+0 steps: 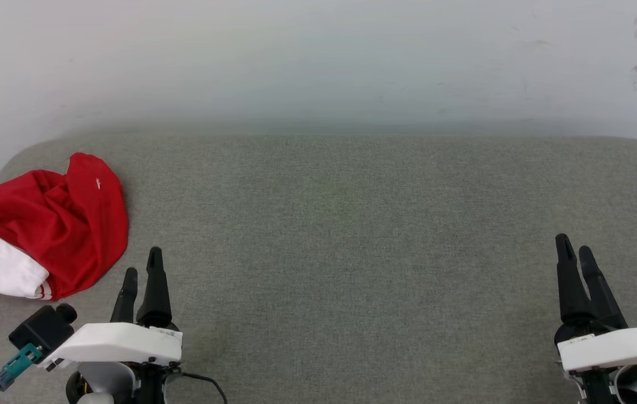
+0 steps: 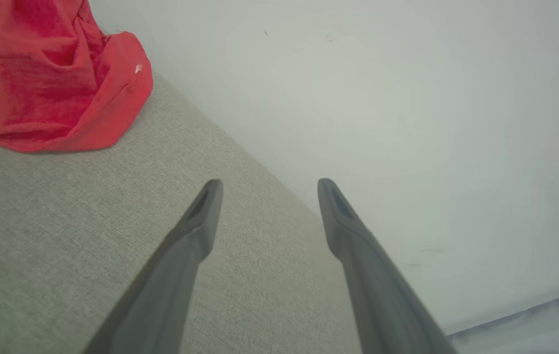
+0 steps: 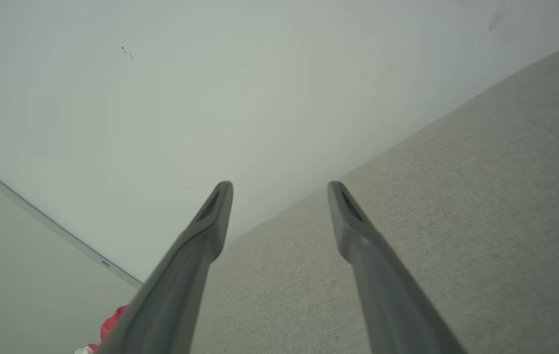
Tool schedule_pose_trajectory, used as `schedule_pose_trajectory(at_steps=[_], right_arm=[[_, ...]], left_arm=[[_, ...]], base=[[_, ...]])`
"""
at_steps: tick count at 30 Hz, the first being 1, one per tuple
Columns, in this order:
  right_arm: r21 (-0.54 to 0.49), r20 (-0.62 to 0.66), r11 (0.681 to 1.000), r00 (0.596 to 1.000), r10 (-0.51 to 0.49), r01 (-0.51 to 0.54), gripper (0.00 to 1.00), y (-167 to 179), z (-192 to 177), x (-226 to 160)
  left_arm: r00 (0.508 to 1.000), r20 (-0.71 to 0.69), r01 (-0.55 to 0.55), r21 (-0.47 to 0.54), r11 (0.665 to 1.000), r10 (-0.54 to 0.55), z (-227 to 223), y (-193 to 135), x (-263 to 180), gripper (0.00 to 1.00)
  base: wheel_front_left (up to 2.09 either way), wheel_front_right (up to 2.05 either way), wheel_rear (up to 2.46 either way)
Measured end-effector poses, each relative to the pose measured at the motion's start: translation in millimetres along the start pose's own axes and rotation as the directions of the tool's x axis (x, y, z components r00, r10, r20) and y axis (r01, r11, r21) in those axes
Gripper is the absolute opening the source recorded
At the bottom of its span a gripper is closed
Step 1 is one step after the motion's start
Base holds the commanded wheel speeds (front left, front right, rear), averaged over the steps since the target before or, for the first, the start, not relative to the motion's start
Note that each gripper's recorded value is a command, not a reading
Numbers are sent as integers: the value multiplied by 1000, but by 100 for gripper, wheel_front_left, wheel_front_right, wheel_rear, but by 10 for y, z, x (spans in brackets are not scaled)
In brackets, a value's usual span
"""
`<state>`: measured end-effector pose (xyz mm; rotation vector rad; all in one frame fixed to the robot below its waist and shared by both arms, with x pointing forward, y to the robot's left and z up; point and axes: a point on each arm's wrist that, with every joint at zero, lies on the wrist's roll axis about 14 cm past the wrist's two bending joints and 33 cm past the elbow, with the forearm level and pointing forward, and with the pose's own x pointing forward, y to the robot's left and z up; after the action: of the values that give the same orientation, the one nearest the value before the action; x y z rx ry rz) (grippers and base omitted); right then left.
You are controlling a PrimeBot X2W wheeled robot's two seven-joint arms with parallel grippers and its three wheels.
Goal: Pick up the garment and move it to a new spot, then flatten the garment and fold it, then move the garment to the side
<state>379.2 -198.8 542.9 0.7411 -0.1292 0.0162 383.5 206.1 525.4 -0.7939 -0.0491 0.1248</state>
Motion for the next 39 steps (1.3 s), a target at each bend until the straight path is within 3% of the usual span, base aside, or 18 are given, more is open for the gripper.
schedule_pose_trajectory(at_steps=[8,19,39], right_arm=[[-144,-5,990,1000,10,-11,100,11,-23,-24],[-294,-10,955,1000,26,-28,100,28,-50,-46],[-491,-6,868,997,76,-69,100,118,-52,-85]], left_arm=[[1000,15,-3,148,989,1,-17,-26,-24,100],[999,37,6,321,947,-19,-11,-86,-41,100],[993,67,52,512,858,-100,-15,-265,-90,100]], base=[[0,0,0],[0,0,0],[0,0,0]])
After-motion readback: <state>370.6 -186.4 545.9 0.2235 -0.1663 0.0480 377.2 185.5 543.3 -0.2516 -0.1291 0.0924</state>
